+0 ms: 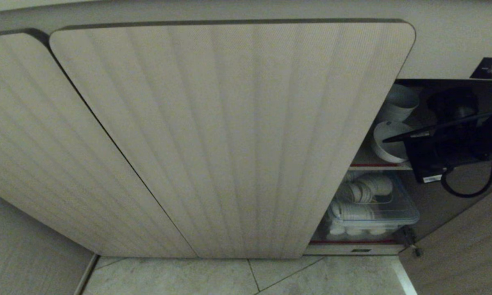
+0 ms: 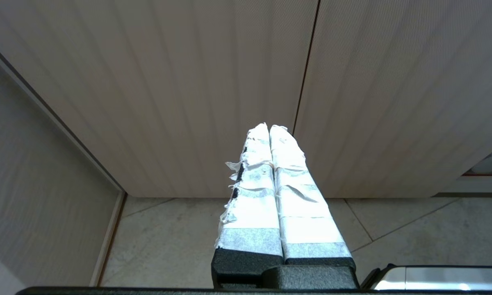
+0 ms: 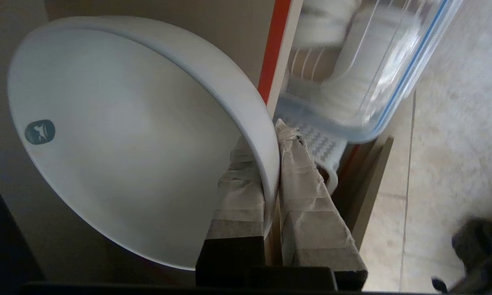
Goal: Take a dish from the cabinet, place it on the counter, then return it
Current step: Put it back into the cabinet
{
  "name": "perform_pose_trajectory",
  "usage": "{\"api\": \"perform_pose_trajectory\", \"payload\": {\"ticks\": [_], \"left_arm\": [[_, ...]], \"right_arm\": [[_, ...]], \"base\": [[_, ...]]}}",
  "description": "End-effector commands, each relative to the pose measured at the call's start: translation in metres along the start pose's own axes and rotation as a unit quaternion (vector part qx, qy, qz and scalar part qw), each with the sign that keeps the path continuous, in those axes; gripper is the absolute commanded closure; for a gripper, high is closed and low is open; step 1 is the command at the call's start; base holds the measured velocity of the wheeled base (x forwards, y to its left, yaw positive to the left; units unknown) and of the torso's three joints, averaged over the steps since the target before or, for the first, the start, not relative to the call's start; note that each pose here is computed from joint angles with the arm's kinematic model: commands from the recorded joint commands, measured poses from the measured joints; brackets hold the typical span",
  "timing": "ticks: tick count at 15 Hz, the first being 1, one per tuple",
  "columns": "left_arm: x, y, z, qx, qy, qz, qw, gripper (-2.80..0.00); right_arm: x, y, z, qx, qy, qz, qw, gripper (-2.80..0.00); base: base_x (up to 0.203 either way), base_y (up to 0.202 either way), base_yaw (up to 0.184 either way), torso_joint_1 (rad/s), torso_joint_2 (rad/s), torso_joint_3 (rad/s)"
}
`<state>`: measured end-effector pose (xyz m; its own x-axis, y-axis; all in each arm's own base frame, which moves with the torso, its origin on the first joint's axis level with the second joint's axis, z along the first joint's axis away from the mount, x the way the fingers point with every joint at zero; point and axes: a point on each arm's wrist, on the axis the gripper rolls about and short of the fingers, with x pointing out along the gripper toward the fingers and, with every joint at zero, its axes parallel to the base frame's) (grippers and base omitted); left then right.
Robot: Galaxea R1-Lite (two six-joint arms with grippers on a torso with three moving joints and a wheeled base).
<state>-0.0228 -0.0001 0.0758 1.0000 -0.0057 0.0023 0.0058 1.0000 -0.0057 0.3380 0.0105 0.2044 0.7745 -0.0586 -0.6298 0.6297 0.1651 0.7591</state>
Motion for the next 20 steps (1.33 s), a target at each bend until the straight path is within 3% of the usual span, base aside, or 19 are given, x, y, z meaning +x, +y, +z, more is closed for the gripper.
{"api": "perform_pose_trajectory", "payload": {"ticks": [1,5,20], "left_arm": [[0.0,0.0,0.0,0.0,0.0,0.0,1.0,0.0],[0.0,0.0,0.0,0.0,0.0,0.0,1.0,0.0],[0.0,0.0,0.0,0.0,0.0,0.0,1.0,0.0]], "right_arm": [[0.002,0.0,-0.001,0.004,0.007,-0.001,1.0,0.0],[0.0,-0.001,-0.002,-0.008,0.035,-0.001,0.999,0.0],[0.013,0.002,-0.003,-0.032,0.058,-0.029,0.997,0.0]], "base": [[0.0,0.0,0.0,0.0,0.0,0.0],[0.0,0.0,0.0,0.0,0.0,0.0],[0.0,0.0,0.0,0.0,0.0,0.0]]}}
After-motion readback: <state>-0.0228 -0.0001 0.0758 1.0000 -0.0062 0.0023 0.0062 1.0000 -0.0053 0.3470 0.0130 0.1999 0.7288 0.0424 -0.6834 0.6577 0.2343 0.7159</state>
